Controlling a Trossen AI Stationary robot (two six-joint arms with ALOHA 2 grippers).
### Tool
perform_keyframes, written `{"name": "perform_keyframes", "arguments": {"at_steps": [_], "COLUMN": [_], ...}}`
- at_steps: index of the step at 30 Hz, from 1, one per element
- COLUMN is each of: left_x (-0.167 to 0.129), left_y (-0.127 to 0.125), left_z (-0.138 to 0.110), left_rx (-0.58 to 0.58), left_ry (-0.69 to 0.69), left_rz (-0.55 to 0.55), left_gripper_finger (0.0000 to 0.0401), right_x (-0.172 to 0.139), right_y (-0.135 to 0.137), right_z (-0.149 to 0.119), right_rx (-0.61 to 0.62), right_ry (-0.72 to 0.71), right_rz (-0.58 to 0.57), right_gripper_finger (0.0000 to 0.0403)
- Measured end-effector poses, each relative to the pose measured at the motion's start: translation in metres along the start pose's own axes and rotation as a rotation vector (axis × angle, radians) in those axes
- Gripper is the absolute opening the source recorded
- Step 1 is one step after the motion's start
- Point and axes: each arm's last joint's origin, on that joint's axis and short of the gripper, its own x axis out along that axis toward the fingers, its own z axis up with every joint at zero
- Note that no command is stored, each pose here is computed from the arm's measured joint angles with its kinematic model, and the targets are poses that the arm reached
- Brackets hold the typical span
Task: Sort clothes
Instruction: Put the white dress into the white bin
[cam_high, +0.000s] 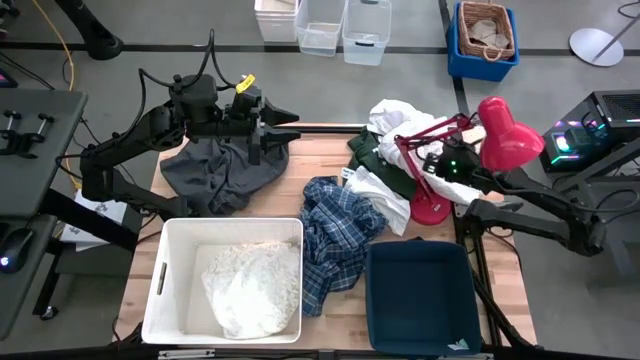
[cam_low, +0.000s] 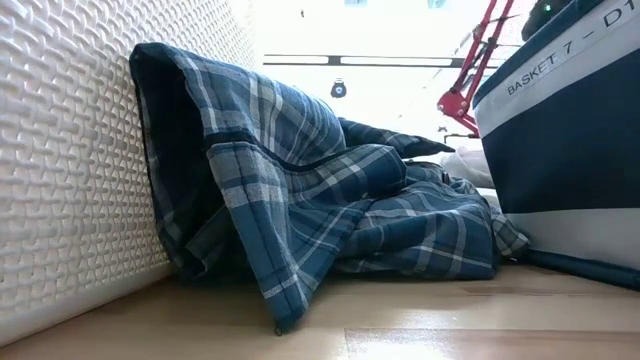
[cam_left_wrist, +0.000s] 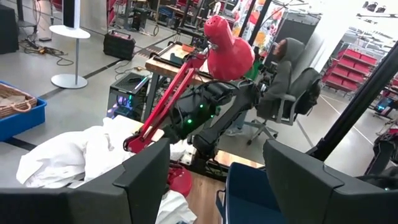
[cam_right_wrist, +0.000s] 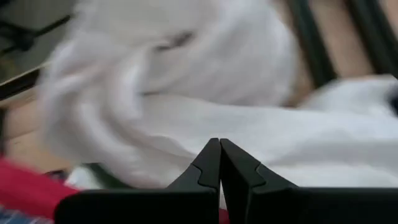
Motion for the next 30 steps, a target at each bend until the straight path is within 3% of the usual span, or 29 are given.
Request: {"name": "perform_keyframes", "arguments": {"at_steps": [6,8,17,21,24,28,30], "left_x": [0.0,0.0,0.0,0.0,0.0,0.0,0.0], "left_y": [0.0,0.0,0.0,0.0,0.0,0.0,0.001], "left_z": [0.0,-0.001,-0.002,-0.002,-0.002,-0.002,-0.002], "left_rx": [0.0,0.007,0.006,0.005,0.005,0.005,0.005], "left_ry": [0.003,0.007,0.021,0.02,0.02,0.02,0.02], "left_rz": [0.001,0.002,0.005,0.005,0.005,0.005,0.005], "left_gripper_finger": [0.0248,0.0248,0.0248,0.0248,0.0248,0.0248,0.0248], "right_x": [-0.005,-0.007,-0.008,-0.002,0.012,0.037,0.045], "right_y": [-0.008,-0.016,-0.024,-0.015,0.0,0.003,0.004], "right_z": [-0.003,-0.005,-0.001,0.004,0.008,0.018,0.027], "right_rx": [0.044,0.076,0.274,0.405,0.337,0.254,0.234], "right_ry": [0.039,0.043,-0.186,-0.307,-0.242,-0.087,-0.05], "right_rz": [-0.004,-0.073,-0.203,-0.174,-0.112,-0.152,-0.118], "right_gripper_finger": [0.0001,0.0001,0.0,0.0,0.0,0.0,0.0]}}
